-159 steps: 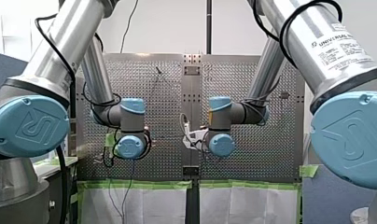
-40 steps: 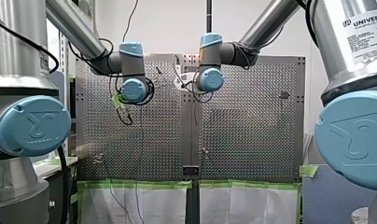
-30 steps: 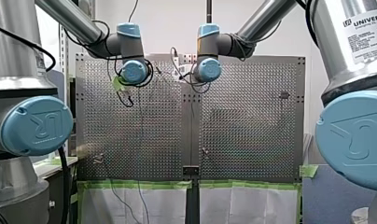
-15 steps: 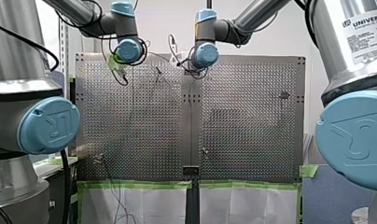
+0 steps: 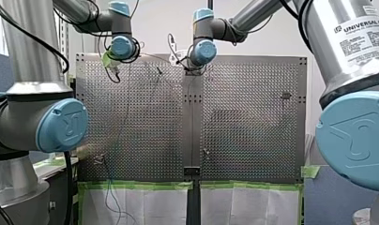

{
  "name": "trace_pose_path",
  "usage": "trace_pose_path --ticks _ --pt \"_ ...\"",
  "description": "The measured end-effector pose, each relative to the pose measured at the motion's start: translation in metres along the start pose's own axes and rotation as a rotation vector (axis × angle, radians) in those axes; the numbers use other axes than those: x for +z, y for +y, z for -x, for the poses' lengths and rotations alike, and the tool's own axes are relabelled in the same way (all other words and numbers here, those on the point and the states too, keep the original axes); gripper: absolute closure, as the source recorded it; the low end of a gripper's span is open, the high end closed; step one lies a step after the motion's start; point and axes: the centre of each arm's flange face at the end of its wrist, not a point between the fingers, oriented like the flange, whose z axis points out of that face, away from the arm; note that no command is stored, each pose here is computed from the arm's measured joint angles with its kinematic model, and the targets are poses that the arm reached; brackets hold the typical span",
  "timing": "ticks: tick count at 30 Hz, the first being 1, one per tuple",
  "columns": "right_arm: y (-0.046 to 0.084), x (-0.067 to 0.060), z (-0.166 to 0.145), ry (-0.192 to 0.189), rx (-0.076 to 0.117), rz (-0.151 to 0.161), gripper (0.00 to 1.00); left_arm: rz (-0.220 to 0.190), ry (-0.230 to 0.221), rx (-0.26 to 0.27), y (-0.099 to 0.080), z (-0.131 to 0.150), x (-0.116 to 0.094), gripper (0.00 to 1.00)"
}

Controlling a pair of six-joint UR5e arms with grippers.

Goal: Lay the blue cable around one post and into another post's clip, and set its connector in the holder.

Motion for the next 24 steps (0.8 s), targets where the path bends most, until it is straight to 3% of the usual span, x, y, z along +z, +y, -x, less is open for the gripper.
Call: trace_pose_path --ticks 5,13,19,24 --pt "0.001 0.013 0.007 -0.039 -0.006 0.001 1.0 0.017 0.036 0.025 0.015 0.004 0.01 0.0" --pt "0.011 0.022 -0.016 -0.05 -0.006 0.02 1.0 0.024 0.057 0.042 0.035 0.013 0.023 0.0" --pt "0.018 0.028 -0.043 -0.019 -0.003 0.028 1.0 -0.004 0.062 0.041 0.034 0.013 0.025 0.0" --pt "0.014 0.033 -0.07 0.038 -0.006 0.0 1.0 -0.043 0.08 0.026 0.031 0.008 0.027 0.0"
